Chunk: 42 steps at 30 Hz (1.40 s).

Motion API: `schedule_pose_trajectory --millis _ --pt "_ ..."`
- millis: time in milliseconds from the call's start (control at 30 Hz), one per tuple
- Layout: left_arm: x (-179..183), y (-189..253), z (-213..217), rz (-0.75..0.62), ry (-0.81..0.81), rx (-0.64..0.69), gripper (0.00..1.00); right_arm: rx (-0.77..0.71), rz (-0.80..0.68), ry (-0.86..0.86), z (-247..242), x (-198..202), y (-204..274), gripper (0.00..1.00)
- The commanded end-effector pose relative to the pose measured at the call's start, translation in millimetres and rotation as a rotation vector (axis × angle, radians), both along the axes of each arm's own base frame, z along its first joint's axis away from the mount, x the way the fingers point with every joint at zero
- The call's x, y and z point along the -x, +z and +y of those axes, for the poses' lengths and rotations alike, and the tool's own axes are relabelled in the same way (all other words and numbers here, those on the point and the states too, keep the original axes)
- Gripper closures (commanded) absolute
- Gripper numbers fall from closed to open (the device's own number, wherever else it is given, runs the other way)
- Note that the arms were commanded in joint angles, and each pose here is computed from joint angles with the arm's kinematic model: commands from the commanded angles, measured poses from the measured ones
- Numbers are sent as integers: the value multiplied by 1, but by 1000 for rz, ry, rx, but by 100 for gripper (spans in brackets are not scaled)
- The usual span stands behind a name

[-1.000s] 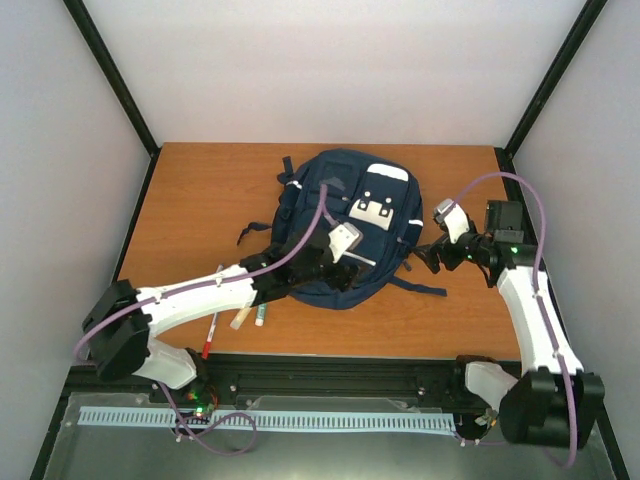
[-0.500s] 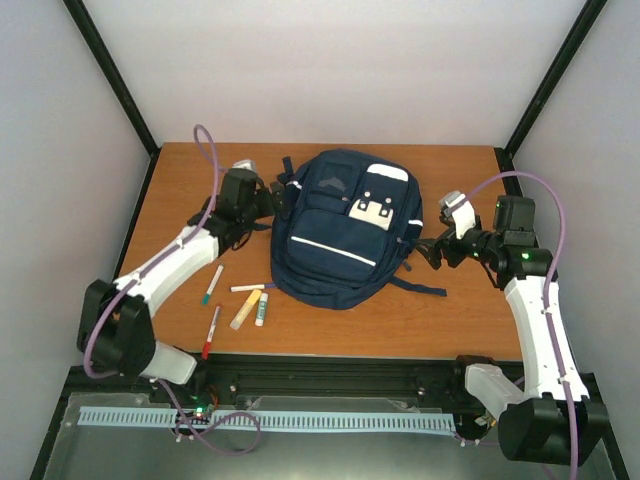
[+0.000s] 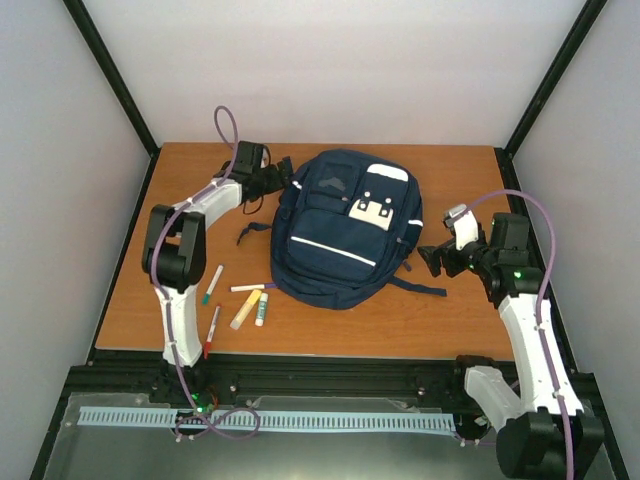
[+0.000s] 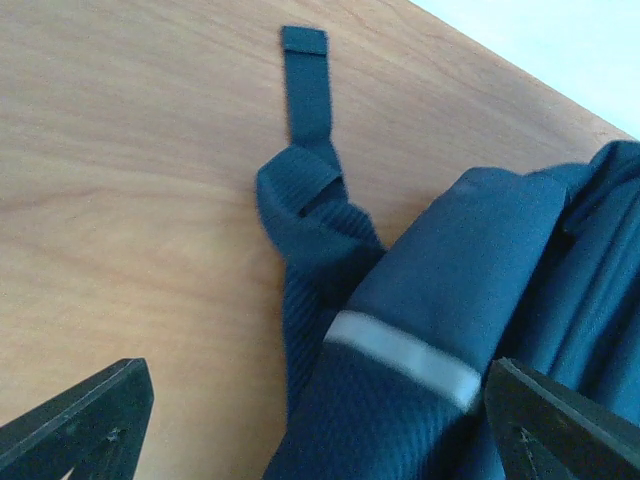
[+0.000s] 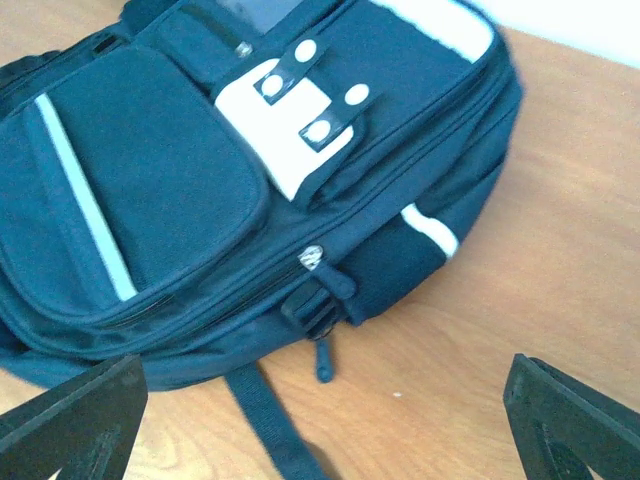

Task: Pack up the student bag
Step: Adjust the student bag at the center of the board.

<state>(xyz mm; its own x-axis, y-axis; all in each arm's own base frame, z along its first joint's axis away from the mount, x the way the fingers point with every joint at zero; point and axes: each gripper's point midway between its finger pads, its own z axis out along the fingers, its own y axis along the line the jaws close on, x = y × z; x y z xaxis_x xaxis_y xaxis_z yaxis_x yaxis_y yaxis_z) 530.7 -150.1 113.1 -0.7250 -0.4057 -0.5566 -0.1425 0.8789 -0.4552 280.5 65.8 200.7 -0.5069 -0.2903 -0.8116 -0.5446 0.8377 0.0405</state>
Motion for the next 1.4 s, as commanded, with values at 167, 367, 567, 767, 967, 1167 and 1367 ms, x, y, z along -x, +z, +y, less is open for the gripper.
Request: schedule_pose_trajectory --millis 167,367,567,767,967,1167,1367 --pt "-37 -23 -74 53 -236 222 10 13 -123 -55 -8 -14 29 0" --pt "-33 -22 -148 13 -436 216 12 18 -72 81 8 2 9 0" --pt "-12 -13 -243 -39 -665 245 14 21 -128 214 23 13 16 0" --pt "-17 23 -248 -109 -614 169 10 28 -140 324 33 30 2 0" --pt "4 112 -197 -240 -508 63 3 25 -188 405 42 38 16 0" --pt "70 162 -144 -291 -384 104 0 46 -222 463 45 46 28 0" --pt "133 145 -103 -153 -384 -5 0 64 -108 571 48 66 9 0"
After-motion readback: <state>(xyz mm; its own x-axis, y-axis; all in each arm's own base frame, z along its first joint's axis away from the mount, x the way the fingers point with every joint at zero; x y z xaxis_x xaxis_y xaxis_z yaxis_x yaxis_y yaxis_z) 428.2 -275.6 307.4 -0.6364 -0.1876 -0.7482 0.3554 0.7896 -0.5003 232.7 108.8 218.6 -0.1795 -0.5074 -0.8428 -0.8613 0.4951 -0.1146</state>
